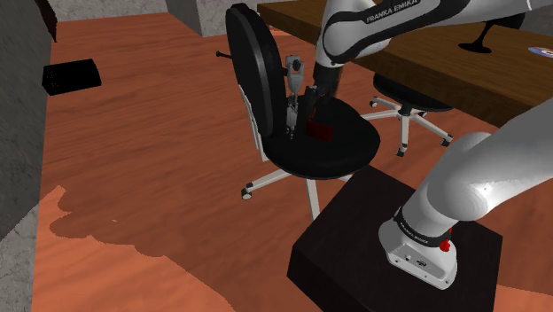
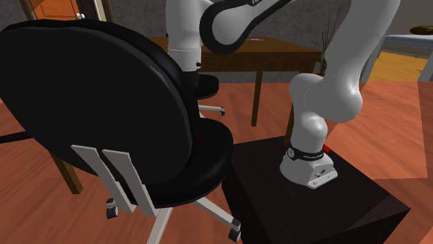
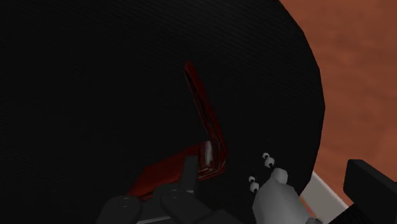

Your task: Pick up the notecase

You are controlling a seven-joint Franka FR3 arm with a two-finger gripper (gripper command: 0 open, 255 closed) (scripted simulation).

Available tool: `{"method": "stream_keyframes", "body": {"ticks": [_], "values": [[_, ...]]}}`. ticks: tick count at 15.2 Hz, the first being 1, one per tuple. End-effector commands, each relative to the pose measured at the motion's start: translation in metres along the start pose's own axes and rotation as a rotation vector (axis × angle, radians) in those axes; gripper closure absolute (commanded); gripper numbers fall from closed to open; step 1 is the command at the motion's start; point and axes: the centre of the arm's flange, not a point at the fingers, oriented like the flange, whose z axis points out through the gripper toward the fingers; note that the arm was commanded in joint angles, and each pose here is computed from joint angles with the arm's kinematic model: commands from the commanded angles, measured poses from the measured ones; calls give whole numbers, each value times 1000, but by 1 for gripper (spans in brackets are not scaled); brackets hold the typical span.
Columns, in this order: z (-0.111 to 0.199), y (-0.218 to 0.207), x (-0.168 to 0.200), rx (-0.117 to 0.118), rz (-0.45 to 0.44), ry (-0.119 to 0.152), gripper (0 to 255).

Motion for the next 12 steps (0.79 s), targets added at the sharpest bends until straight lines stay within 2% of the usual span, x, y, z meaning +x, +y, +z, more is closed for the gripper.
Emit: {"method": "stream_keyframes", "body": {"ticks": [1,4,12], "values": [[21,10,8,-5,-1,2,0],[47,25,22,-11,-1,2,0],[87,26,20,-11,-1,2,0]]}}
